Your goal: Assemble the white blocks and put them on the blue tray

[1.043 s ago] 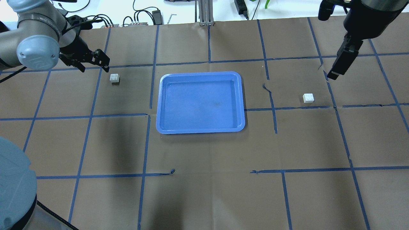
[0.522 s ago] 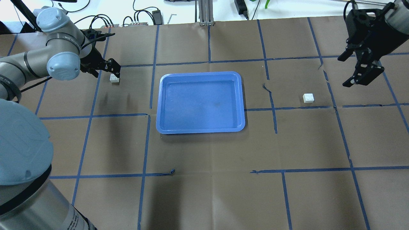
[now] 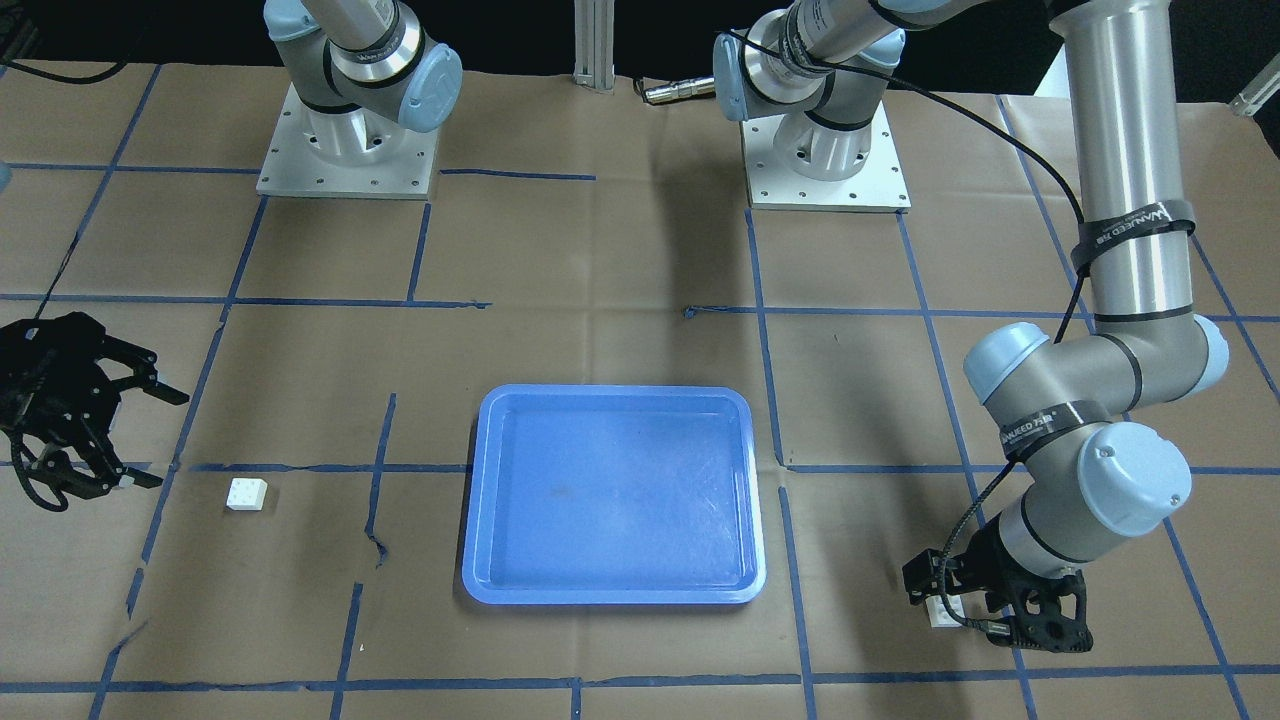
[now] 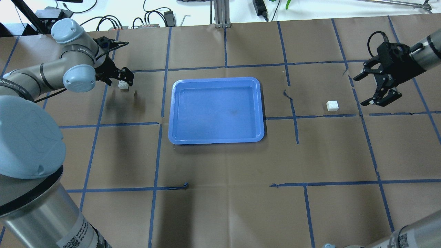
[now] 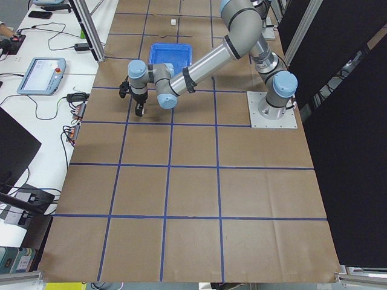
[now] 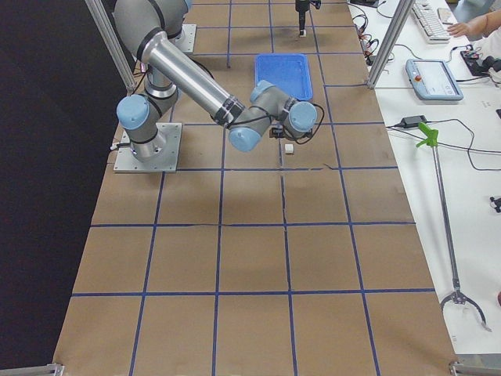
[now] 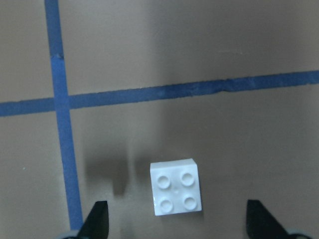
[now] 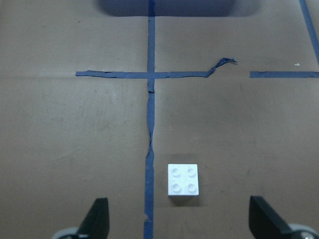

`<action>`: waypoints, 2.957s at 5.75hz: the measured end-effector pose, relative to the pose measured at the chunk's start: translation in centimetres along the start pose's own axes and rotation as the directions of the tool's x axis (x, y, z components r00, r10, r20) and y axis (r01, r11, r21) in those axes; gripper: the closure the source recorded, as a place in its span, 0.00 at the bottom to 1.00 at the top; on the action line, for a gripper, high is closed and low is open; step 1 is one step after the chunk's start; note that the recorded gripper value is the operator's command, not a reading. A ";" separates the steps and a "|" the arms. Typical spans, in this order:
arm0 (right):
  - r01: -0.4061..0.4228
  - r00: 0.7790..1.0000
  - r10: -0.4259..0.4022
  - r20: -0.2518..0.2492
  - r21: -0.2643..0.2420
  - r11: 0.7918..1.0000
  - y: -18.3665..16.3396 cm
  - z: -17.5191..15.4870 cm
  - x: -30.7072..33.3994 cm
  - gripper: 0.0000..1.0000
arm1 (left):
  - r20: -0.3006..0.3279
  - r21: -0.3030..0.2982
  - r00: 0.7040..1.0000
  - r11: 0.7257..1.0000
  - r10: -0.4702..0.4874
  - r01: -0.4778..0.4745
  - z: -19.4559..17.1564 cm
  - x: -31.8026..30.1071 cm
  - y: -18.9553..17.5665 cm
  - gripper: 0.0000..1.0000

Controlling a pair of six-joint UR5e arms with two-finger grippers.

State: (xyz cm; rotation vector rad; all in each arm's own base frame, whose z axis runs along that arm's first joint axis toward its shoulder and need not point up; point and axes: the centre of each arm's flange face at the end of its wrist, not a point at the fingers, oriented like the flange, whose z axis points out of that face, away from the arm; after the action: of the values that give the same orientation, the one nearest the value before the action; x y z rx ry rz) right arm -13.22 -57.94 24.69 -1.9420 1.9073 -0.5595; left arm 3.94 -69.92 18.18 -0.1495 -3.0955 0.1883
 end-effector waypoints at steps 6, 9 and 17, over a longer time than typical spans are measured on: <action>-0.014 0.999 0.010 0.037 0.098 0.995 5.0 8.2 0.5 0.00 | 0.014 0.024 0.996 0.995 0.093 -0.093 -2.4 0.4 0.0 0.99; -0.006 1.000 0.002 0.030 0.121 0.993 4.4 8.7 0.8 0.42 | 0.023 0.053 0.944 0.943 0.328 -0.329 -6.6 10.2 -0.4 0.99; 0.053 0.998 -0.050 -0.040 0.092 0.994 2.0 5.4 1.6 0.81 | -0.042 0.042 0.346 0.348 0.937 -0.937 -8.9 32.0 6.0 0.99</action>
State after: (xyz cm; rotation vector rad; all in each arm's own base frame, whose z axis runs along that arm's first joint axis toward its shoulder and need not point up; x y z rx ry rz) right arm -12.12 -59.66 19.07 -1.9390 1.8240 -0.6917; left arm -26.96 -59.78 27.22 -1.9055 -2.4651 0.2004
